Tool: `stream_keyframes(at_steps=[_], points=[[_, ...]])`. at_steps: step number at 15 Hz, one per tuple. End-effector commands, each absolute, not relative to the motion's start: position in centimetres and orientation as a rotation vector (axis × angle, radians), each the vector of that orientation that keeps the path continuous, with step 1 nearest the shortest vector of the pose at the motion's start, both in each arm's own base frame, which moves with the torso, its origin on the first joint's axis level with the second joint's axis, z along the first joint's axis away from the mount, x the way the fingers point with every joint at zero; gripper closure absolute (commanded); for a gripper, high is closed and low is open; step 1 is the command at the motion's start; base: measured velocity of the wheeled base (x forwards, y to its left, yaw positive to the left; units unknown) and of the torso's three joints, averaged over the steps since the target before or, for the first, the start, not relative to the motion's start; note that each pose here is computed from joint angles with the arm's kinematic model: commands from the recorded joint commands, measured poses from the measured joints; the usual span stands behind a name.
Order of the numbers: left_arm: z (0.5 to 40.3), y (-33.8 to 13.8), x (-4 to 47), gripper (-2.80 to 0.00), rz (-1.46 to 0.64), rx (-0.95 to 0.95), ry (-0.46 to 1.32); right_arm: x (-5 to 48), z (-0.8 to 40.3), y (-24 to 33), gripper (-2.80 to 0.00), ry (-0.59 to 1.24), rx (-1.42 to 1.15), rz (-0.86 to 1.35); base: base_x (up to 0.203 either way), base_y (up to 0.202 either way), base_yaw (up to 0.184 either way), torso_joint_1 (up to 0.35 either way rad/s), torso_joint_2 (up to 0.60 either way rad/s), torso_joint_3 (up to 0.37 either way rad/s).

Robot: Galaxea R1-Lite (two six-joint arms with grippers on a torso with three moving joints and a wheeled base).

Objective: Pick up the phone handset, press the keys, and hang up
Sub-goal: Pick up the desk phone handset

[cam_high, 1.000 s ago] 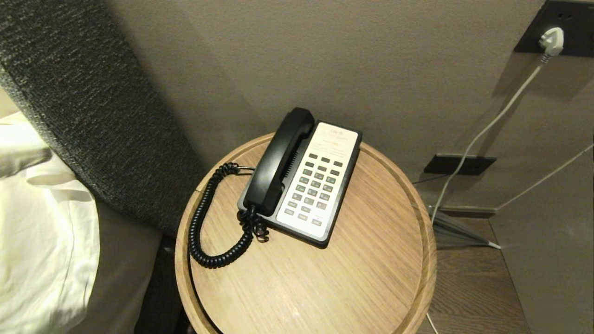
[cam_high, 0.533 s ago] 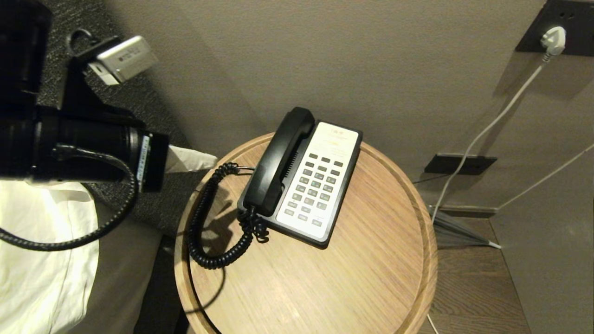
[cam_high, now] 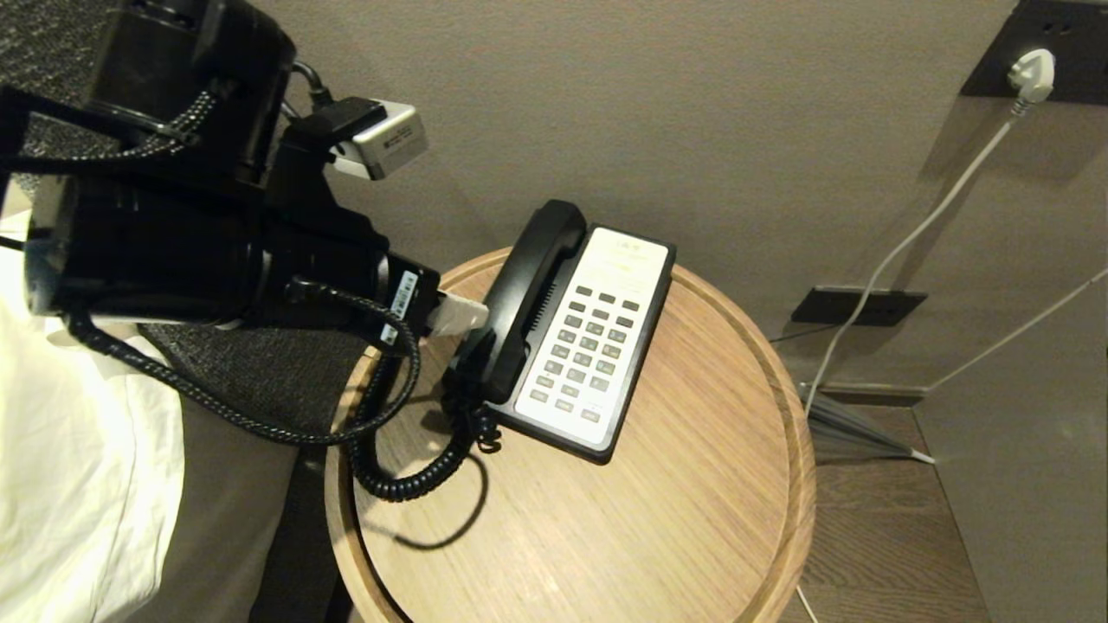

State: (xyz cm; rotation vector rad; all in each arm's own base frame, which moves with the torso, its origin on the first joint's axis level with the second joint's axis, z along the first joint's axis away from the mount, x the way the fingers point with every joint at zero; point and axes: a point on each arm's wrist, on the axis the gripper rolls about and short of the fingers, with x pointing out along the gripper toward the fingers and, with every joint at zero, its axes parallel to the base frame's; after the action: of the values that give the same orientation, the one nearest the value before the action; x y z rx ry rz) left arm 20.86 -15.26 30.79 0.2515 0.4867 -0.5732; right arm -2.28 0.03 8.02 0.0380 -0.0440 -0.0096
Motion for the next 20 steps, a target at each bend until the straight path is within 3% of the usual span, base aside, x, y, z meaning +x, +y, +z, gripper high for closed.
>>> stream_keyframes(at_steps=[1,17,18,20], points=[[30.8,-17.5,21.6,-2.8,-0.578,0.283,0.486,-2.1,7.4,0.0,0.0,-0.022,0.038,-0.009,0.0,0.0,0.0,0.0,0.0,0.0],[29.4,-21.0,23.8,-2.8,-0.478,0.333,0.538,-2.1,7.4,0.0,0.0,-0.022,0.038,-0.01,0.0,0.0,0.0,0.0,0.0,0.0],[29.4,-21.0,23.8,0.0,-0.476,0.333,0.541,-2.1,7.4,0.0,0.0,-0.022,0.038,-0.009,0.0,0.0,0.0,0.0,0.0,0.0],[29.4,-21.1,23.9,0.0,-0.476,0.331,0.537,-2.1,7.4,0.0,0.0,-0.022,0.038,-0.01,0.0,0.0,0.0,0.0,0.0,0.0]])
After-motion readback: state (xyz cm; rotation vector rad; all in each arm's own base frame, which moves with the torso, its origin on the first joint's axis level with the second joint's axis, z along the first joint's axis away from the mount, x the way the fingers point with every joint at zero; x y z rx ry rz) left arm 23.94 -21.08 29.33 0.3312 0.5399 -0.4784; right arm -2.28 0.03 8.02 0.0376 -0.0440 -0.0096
